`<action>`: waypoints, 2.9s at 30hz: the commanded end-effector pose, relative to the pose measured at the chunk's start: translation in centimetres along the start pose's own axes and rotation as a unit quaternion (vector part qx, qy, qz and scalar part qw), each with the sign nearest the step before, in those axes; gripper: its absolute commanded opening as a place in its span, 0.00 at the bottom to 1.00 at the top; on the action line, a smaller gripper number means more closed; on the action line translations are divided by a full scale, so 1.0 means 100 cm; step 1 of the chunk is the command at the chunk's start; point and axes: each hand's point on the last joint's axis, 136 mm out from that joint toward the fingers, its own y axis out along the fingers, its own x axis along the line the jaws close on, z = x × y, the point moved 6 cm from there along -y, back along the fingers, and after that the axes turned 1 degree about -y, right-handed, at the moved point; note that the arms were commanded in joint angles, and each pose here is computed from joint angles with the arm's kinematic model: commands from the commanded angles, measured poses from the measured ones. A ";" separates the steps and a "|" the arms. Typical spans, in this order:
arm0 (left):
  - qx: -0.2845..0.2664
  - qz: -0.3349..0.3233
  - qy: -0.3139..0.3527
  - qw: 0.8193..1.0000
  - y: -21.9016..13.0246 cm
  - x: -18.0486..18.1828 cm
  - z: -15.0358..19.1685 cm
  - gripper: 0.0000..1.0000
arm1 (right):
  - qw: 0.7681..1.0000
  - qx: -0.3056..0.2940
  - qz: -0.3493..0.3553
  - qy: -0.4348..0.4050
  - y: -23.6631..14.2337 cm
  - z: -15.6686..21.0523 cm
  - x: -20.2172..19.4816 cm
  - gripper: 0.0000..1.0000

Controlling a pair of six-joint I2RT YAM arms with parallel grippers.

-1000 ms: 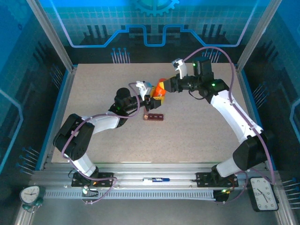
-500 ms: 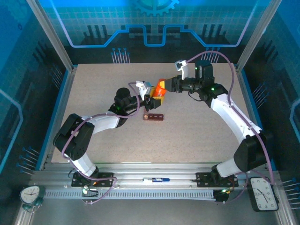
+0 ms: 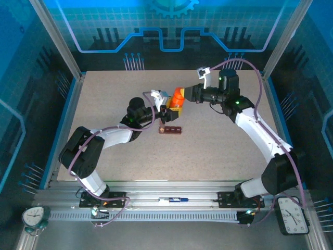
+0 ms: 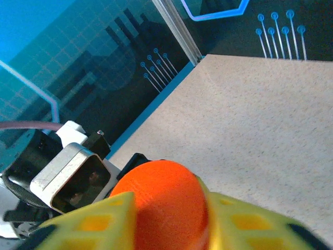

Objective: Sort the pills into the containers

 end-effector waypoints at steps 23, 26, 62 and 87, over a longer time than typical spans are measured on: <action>-0.046 0.003 0.039 0.998 0.000 -0.005 -0.034 0.18 | 0.995 0.071 0.034 -0.066 -0.010 -0.017 0.022 0.83; -0.046 0.004 0.039 0.998 0.000 -0.006 -0.035 0.18 | 0.993 0.082 0.043 -0.070 -0.005 -0.016 0.020 0.83; -0.046 0.003 0.038 0.998 -0.001 -0.007 -0.034 0.18 | 0.990 0.116 0.035 -0.078 0.022 -0.010 0.023 0.60; -0.045 0.046 0.013 0.998 -0.003 -0.013 -0.037 0.17 | 0.982 0.095 -0.078 -0.146 -0.015 -0.031 0.018 0.27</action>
